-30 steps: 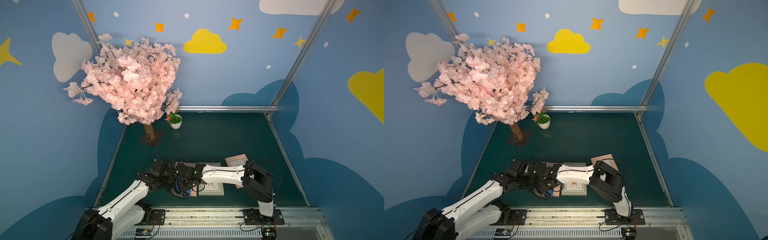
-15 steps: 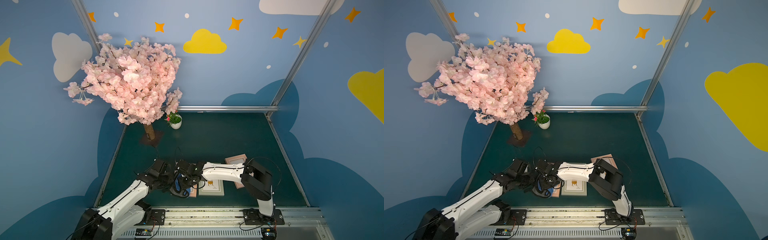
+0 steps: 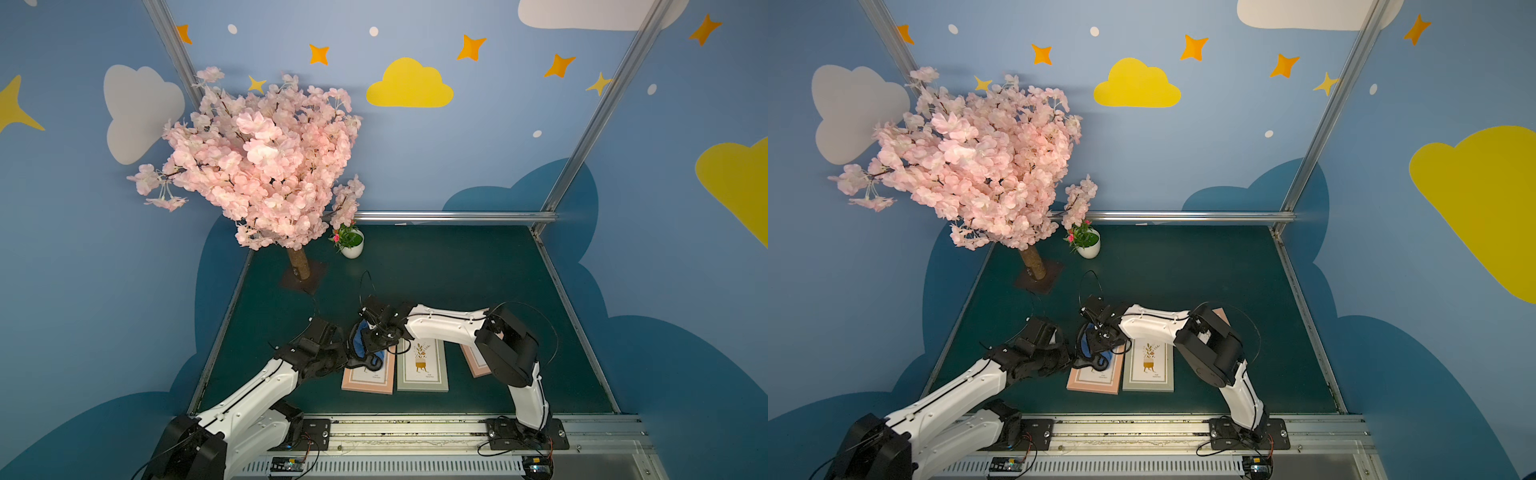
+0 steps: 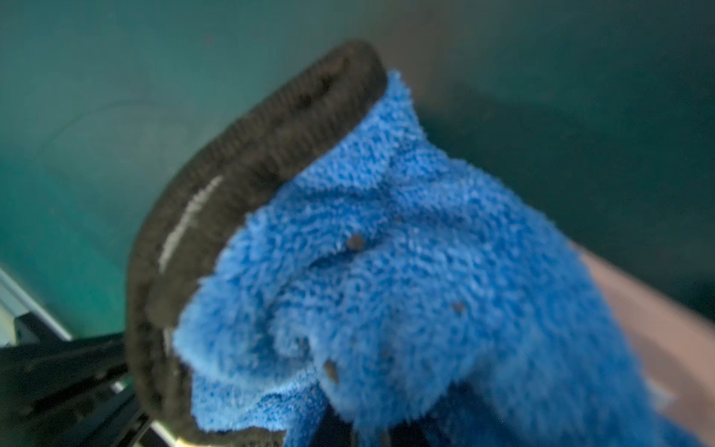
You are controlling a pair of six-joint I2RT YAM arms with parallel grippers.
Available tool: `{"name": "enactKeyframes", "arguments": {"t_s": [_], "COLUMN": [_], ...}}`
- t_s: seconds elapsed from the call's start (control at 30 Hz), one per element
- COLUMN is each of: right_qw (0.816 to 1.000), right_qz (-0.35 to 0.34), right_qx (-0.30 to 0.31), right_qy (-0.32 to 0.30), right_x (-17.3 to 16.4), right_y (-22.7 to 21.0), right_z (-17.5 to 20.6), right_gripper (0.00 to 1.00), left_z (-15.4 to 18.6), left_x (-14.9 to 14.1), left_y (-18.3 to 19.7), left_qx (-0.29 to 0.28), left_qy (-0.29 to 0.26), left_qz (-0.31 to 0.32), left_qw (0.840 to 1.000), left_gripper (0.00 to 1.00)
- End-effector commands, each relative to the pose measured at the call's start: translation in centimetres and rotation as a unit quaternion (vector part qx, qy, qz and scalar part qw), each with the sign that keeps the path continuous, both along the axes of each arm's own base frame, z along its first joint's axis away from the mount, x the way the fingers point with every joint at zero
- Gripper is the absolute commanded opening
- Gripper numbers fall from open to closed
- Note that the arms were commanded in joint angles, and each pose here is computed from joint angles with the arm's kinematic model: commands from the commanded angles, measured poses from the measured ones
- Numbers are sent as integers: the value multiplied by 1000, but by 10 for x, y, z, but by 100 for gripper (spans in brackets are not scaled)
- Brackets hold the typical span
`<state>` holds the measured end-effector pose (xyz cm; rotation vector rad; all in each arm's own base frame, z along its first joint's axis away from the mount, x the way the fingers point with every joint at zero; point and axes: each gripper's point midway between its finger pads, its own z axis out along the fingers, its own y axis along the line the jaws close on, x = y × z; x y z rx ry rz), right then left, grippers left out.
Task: Wipe the picture frame with a cloth
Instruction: Wipe the dirt from the picture frame.
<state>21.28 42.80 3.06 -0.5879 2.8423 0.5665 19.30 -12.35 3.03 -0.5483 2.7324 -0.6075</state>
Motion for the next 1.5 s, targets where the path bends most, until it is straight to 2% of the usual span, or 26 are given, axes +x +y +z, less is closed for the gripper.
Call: {"name": "enactKeyframes", "arguments": {"t_s": [0.0, 0.17, 0.6, 0.8, 1.17, 1.47], "right_qw": [992, 990, 987, 986, 986, 989], "right_qz": [-18, 2, 55, 71, 57, 19], "right_qx": [-128, -144, -153, -147, -156, -147], "right_qy": [-4, -4, 14, 15, 11, 1], "right_x": [11, -3, -89, -113, -98, -46], "right_y": [-54, -55, -60, -63, -65, -67], "right_z": [-49, -50, -40, -30, -47, -58], "right_gripper": [0, 0, 0, 0, 0, 0], "left_z": [-43, -42, -43, -43, -44, -47], "left_x": [-53, -52, -51, -51, -51, -52], "left_y": [30, 30, 32, 33, 33, 32], "left_qx": [68, 69, 75, 75, 76, 77], "left_qy": [113, 110, 109, 109, 112, 119], "left_qz": [4, 4, 9, 10, 11, 9], "left_qw": [991, 992, 991, 991, 991, 990], "left_gripper": [3, 3, 3, 3, 3, 3]}}
